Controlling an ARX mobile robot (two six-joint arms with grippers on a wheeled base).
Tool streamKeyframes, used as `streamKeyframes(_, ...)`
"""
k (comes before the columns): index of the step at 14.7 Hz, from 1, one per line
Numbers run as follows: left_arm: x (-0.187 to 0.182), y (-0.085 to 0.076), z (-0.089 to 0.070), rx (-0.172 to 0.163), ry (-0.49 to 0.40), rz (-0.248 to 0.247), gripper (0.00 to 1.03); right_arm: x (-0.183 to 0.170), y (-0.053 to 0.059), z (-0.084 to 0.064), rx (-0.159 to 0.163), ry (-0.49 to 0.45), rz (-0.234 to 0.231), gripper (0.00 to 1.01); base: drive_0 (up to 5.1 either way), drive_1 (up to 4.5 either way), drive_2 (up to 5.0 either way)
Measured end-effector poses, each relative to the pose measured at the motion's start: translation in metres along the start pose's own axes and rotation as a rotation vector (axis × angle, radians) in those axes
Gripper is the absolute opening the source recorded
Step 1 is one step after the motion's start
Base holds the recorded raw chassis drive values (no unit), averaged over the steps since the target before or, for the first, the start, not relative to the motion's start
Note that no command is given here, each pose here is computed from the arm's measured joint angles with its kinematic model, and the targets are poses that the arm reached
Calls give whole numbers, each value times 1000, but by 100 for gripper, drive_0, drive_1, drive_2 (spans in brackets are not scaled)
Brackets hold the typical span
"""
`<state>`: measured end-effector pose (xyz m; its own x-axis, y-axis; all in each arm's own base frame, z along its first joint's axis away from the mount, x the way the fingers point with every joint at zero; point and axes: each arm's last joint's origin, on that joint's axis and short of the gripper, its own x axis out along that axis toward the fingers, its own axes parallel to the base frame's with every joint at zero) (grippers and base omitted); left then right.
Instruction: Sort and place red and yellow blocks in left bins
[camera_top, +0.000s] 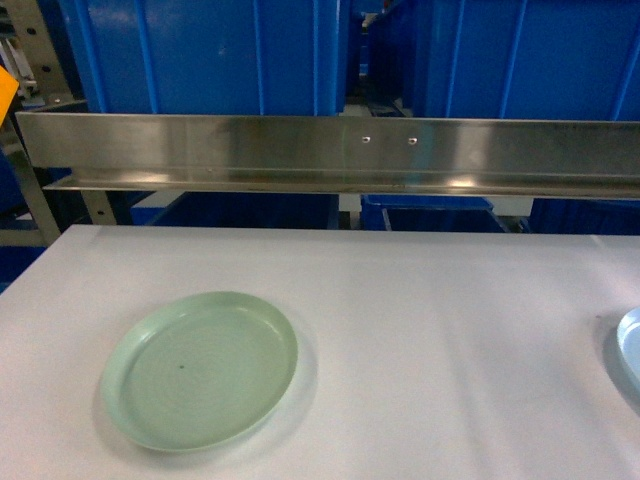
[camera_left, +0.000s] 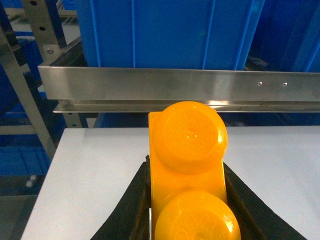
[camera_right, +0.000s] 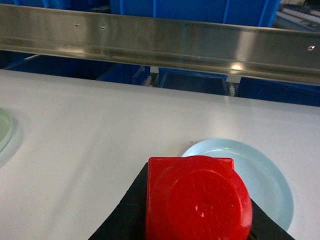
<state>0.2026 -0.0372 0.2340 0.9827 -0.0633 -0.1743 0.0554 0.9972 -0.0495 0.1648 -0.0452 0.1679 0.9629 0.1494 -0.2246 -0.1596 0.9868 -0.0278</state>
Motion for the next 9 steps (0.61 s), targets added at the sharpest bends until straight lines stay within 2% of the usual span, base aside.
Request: streamKeyframes(9,0,0,0,0,-1,3,28,0,0,-1,2,5,2,27,-500,245,245)
